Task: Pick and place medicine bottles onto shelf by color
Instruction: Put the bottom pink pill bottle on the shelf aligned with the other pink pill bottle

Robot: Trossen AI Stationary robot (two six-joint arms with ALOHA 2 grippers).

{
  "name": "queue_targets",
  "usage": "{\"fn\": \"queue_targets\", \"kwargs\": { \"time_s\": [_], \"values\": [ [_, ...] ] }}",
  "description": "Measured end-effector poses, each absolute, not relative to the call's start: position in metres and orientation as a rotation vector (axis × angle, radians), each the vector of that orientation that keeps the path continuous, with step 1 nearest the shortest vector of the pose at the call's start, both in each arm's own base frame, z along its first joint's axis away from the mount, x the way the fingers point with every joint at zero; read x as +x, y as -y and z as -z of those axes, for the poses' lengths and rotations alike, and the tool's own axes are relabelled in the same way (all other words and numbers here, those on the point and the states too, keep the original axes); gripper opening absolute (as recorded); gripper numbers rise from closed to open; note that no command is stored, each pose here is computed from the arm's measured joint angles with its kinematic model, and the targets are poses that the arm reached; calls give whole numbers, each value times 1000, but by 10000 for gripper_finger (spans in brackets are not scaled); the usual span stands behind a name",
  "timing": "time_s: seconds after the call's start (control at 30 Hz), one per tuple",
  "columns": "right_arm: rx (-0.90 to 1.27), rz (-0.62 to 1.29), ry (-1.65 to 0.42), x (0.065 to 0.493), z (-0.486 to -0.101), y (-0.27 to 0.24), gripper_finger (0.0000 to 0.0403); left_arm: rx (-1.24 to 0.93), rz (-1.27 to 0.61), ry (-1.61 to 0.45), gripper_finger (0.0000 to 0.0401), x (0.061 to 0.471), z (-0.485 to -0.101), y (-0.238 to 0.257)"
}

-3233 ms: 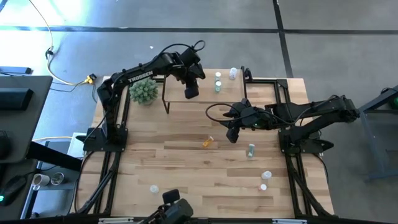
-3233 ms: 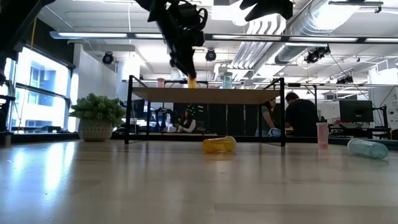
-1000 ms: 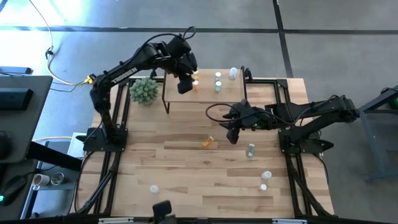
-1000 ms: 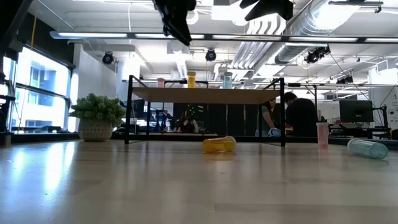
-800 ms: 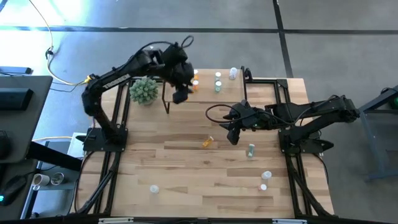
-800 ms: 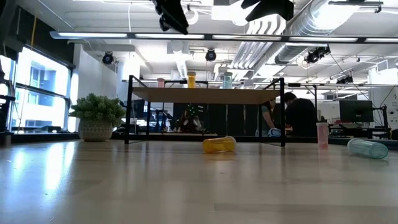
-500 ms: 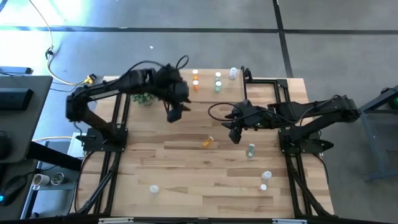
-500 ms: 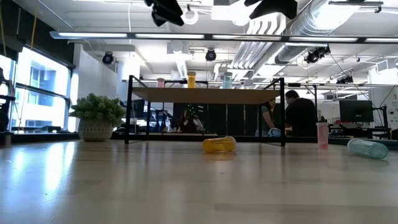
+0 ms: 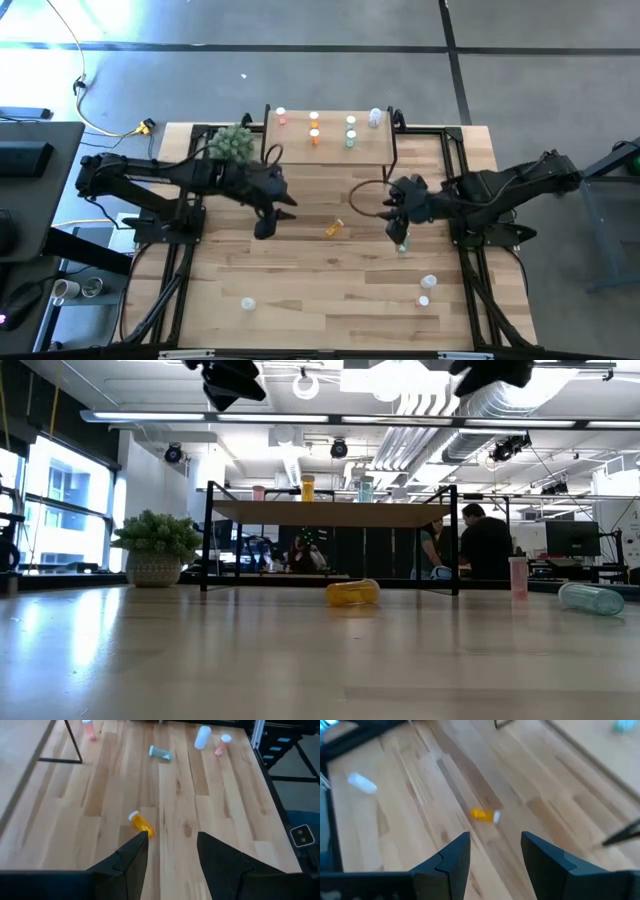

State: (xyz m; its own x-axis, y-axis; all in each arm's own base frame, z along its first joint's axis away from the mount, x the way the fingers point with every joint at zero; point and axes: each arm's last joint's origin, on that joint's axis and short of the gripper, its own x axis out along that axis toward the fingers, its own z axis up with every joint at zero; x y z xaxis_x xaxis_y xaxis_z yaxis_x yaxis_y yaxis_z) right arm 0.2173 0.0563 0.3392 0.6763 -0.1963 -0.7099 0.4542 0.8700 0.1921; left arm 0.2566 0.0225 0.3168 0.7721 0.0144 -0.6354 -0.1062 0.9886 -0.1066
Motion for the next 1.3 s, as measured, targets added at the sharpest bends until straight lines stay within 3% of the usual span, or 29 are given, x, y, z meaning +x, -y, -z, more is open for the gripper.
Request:
{"fn": "queue_targets", "kwargs": {
  "time_s": [0.57,0.9,1.3],
  "values": [
    [652,439,-884,169,-278,-128,165,-94,-9,-642,161,257,-309,37],
    [831,381,-821,142,-262,-177,165,-80,1,-640,161,257,-309,43],
    [1005,442,-865,127,-224,-229,165,-79,-3,-640,161,257,-309,42]
  ]
}}
